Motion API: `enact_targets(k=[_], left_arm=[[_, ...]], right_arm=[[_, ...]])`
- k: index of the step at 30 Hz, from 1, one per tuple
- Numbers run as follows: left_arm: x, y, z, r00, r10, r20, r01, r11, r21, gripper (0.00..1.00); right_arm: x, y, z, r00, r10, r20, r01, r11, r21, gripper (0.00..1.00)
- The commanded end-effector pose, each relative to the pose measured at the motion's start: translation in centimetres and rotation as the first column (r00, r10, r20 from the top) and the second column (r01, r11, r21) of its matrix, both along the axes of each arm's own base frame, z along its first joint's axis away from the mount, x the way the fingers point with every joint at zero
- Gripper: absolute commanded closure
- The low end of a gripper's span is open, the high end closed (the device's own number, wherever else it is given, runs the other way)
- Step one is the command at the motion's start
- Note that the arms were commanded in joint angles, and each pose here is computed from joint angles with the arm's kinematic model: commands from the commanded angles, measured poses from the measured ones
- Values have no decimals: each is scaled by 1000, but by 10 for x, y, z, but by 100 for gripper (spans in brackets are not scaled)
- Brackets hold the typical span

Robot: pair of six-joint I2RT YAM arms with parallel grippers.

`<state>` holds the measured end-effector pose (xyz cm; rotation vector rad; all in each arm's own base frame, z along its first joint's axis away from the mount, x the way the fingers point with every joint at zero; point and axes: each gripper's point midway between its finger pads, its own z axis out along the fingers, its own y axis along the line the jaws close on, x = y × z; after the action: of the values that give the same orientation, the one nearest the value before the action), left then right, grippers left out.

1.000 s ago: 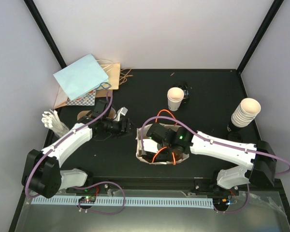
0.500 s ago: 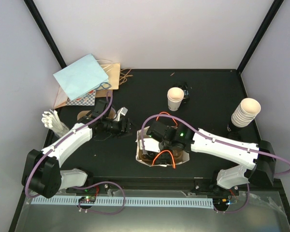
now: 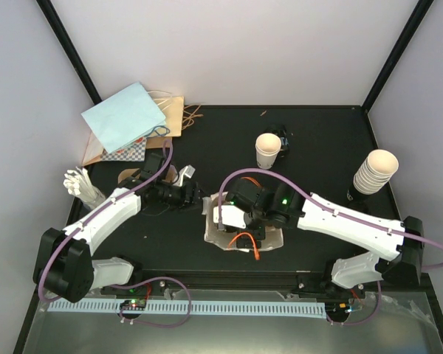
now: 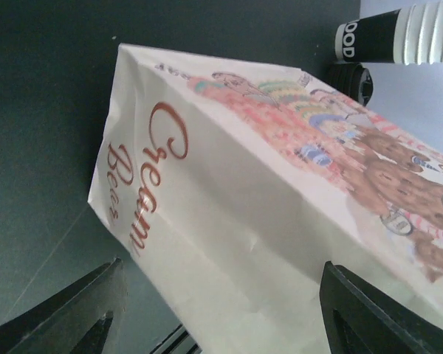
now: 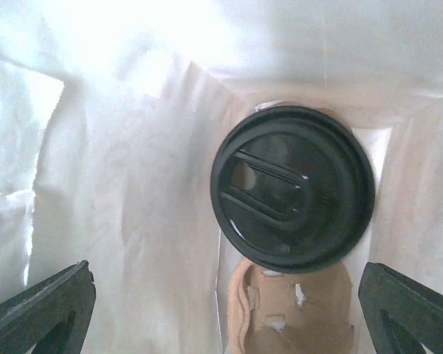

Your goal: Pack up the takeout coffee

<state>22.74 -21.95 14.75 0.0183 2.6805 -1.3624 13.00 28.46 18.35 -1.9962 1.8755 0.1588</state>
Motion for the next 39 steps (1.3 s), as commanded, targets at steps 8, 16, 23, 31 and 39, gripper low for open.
enact_targets(k=[8,16,23,31,39], left_arm=[[-3,8,29,996,-2,92,0,1000,16,20],[-13,15,69,981,-5,192,0,1000,26,20],[-27,5,141,898,-65,435,90,995,-38,20],[-42,-16,201,634,-194,749,283,959,9,27],[-27,-28,195,384,-357,852,257,927,273,34]], right_arm=[[0,1,42,999,-30,35,26,994,106,0],[-5,4,51,999,-37,-3,37,990,138,0],[0,7,83,997,-62,35,53,978,202,0],[1,4,84,996,-76,50,63,973,220,0],[2,0,97,992,-95,82,67,954,293,0]])
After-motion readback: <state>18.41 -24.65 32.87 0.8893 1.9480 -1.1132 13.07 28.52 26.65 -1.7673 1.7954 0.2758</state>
